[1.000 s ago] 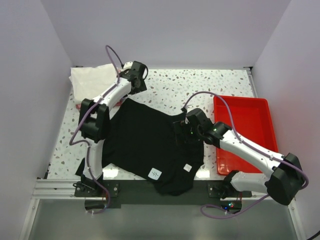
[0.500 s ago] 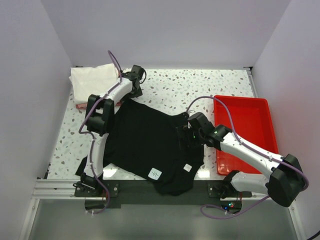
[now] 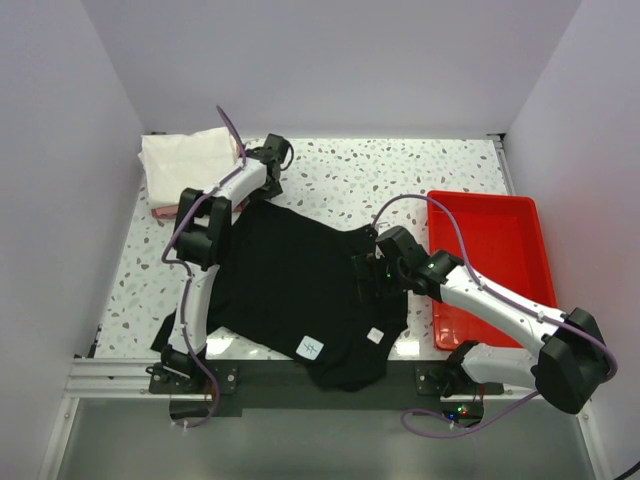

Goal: Fold and stack the t-shirts
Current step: Flatten the tshirt out

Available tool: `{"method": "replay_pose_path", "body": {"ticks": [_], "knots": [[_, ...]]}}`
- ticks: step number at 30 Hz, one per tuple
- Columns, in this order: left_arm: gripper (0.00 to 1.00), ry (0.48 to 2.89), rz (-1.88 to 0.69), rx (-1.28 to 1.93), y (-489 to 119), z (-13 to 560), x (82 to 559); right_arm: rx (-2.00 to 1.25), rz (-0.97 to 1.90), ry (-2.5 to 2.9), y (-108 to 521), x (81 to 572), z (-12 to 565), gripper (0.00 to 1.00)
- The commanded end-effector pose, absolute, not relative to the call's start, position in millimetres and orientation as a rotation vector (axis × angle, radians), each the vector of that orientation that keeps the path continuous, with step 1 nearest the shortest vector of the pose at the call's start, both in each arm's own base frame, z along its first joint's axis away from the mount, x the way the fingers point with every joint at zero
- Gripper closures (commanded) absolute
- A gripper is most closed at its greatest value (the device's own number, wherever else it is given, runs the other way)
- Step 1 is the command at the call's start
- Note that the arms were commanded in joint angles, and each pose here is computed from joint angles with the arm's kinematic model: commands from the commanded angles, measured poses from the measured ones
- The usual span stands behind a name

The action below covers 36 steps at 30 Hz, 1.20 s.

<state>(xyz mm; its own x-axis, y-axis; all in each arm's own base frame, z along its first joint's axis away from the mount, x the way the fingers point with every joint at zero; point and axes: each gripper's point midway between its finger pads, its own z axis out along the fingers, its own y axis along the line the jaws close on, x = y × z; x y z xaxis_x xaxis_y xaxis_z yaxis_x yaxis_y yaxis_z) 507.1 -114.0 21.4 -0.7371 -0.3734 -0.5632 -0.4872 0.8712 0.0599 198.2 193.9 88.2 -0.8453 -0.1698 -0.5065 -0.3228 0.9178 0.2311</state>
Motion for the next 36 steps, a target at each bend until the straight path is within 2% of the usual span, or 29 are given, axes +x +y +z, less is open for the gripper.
{"method": "replay_pose_path", "body": {"ticks": [1,5,8,14,15,16,20,28,31,36], "knots": [[0.5,2.492,0.313,-0.681,-98,11,498,-0.354,0.408,2.558,190,202,91,0.01],[0.53,2.487,0.338,-0.72,-88,7,488,-0.348,0.393,2.558,190,205,93,0.01],[0.59,2.503,0.355,-0.738,-82,0,481,-0.326,0.391,2.546,189,208,95,0.01],[0.81,2.529,0.396,-0.75,-74,-9,468,-0.268,0.361,2.527,184,214,102,0.01],[0.93,2.523,0.393,-0.757,-73,-8,468,-0.265,0.361,2.524,183,215,104,0.01],[1.0,2.529,0.394,-0.758,-72,-11,466,-0.249,0.353,2.519,182,216,106,0.01],[1.0,2.519,0.347,-0.72,-74,-3,469,-0.229,0.331,2.518,180,220,107,0.01],[1.0,2.369,0.142,-0.66,-85,58,481,-0.068,0.178,2.493,165,255,127,0.01],[1.0,2.333,0.143,-0.664,-79,70,471,-0.044,0.15,2.527,160,266,126,0.01],[1.0,2.339,0.244,-0.672,-62,66,454,-0.03,0.16,2.624,154,280,110,0.07]]}}
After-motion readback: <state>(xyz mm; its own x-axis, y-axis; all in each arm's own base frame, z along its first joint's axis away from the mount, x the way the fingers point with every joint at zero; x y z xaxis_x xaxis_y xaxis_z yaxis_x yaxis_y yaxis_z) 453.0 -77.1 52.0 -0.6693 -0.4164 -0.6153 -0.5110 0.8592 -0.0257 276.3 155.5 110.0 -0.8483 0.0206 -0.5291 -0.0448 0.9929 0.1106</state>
